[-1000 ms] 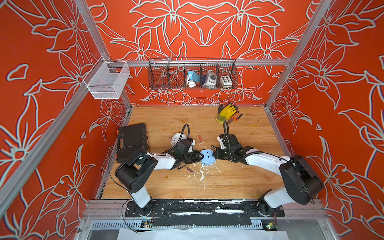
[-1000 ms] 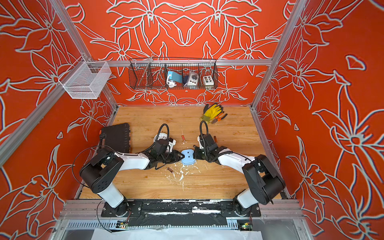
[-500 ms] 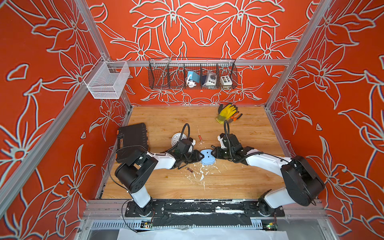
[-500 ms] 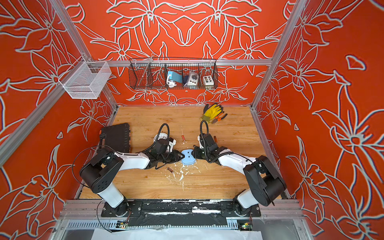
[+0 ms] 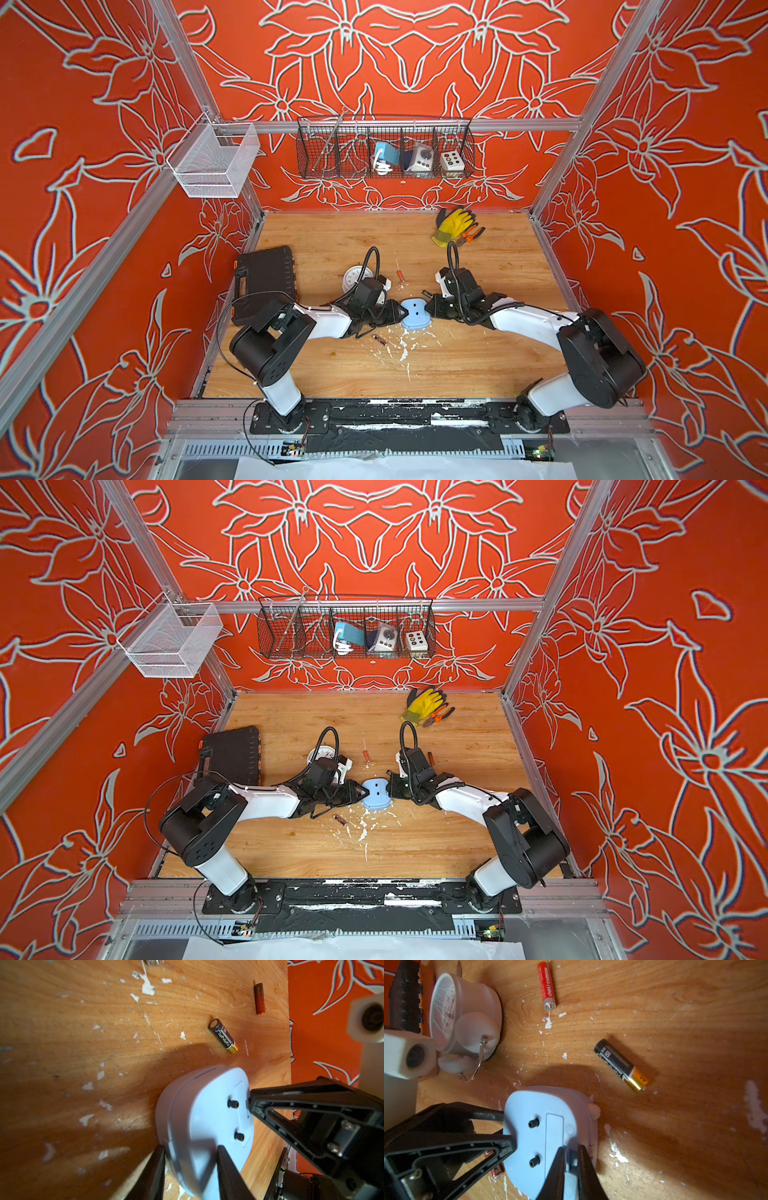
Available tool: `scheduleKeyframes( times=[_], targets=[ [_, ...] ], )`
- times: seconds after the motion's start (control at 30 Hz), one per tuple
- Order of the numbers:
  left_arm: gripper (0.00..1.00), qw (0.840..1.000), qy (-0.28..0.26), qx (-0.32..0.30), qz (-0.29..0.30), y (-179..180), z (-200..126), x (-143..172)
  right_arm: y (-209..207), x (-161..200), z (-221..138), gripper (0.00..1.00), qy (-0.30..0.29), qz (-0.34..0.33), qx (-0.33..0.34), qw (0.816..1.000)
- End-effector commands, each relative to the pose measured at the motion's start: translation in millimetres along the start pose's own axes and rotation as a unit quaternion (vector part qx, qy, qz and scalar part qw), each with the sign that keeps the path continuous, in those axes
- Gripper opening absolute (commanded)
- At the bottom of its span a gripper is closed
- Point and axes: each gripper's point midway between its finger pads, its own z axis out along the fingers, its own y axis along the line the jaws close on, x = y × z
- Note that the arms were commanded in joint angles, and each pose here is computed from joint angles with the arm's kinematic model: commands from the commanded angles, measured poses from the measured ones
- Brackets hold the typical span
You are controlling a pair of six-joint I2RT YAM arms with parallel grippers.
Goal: Insert the battery into the alarm
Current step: Remove the cover from the alarm.
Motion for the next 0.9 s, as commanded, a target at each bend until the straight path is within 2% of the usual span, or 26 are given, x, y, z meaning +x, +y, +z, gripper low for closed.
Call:
scheduleKeyframes(
  times=[0.0,0.13,0.33,0.37,0.47,0.57,0.67,0.87],
  targets=[
    [0.34,0.998,0.029,-0.052,-0.014,28,4,18,1,8,5,0.1,0.018,0.006,-0.01,1.0],
    [0.34,0.998,0.028,-0.051,-0.013,28,4,18,6,8,4,0.05,0.019,0.007,-0.02,1.0],
    [0.34,0.998,0.028,-0.051,-0.014,28,4,18,5,7,2,0.04,0.017,0.007,-0.017,1.0],
    [0.34,0.998,0.028,-0.051,-0.014,27,4,18,3,7,2,0.05,0.017,0.007,-0.013,1.0],
    [0.34,0.998,0.029,-0.052,-0.013,28,4,18,0,10,5,0.21,0.02,0.01,-0.007,1.0],
    [0.34,0.998,0.03,-0.052,-0.013,28,3,19,-4,12,6,0.28,0.023,0.014,-0.001,1.0],
    [0.34,0.998,0.029,-0.052,-0.013,28,4,18,-6,13,6,0.29,0.027,0.013,0.004,1.0],
    [0.34,0.998,0.029,-0.051,-0.012,27,4,18,-2,16,8,0.25,0.037,0.011,-0.009,0.999]
  ],
)
